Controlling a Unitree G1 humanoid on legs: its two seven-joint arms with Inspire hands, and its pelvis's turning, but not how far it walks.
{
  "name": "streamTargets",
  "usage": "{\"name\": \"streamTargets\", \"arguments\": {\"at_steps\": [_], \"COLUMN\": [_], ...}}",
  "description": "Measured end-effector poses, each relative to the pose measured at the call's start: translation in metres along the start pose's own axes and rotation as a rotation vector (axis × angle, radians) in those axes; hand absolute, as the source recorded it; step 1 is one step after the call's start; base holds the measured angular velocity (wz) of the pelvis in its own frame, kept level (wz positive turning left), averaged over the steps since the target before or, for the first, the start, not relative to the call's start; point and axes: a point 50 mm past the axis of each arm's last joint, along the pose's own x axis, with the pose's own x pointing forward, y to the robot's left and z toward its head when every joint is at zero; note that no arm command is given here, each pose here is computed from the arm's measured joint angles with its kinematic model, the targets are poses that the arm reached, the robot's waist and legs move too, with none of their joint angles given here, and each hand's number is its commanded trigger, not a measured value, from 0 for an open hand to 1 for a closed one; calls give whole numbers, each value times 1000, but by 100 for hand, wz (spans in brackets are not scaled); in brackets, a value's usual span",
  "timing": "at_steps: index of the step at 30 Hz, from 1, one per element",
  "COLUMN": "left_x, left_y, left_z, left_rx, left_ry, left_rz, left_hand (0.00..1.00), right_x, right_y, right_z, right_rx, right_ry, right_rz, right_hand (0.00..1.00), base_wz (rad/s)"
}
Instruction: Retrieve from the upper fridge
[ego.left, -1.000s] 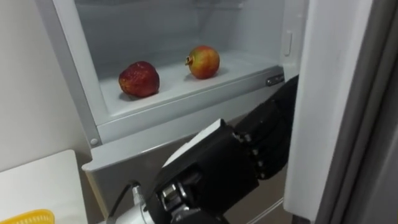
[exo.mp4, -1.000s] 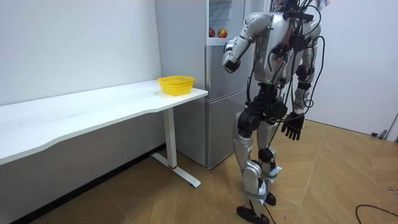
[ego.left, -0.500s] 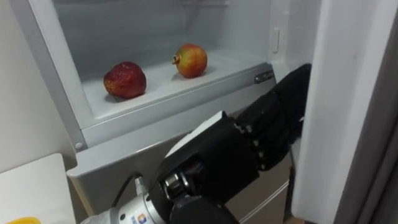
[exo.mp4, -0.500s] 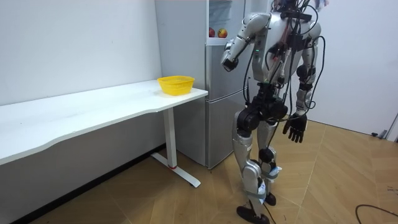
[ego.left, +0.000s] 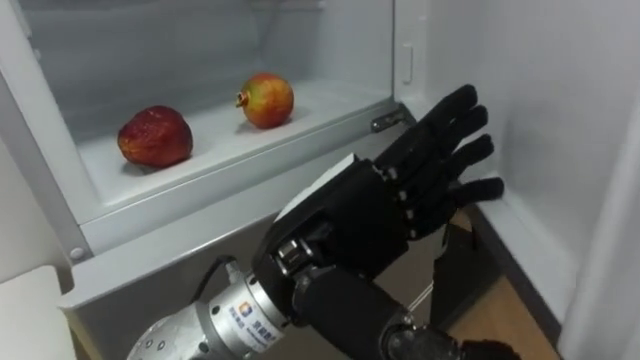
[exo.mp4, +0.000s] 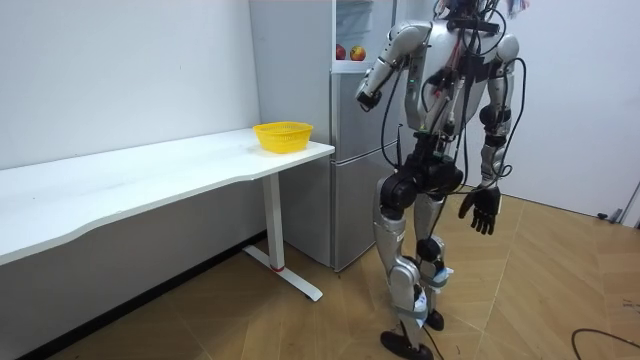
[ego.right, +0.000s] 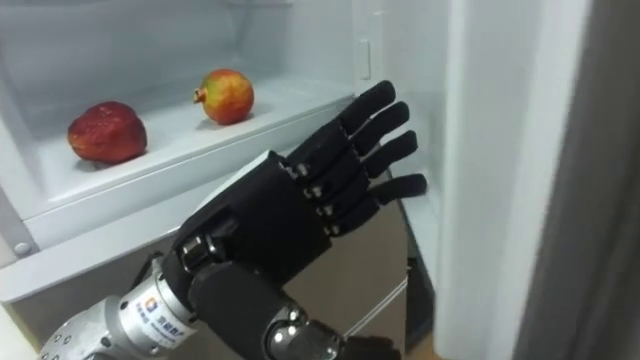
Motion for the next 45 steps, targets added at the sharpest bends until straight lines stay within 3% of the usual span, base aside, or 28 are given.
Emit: {"name": "streamTargets", "arguments": {"at_steps": [31,45], "left_x": [11,23], "left_y": [7,-5], "left_z": [3,-1], "left_rx": [12,7], "left_ry": [7,5], "left_rz": [15,-27], "left_hand": [0,0], "right_x": [-1,-1], "right_y": [-8,-12], "right_z": [0,0], "right_rx": [83,83], "right_ry": [-21,-15], "right_rz": [15,18], "right_hand": [0,0], "base_wz": [-7,7]}}
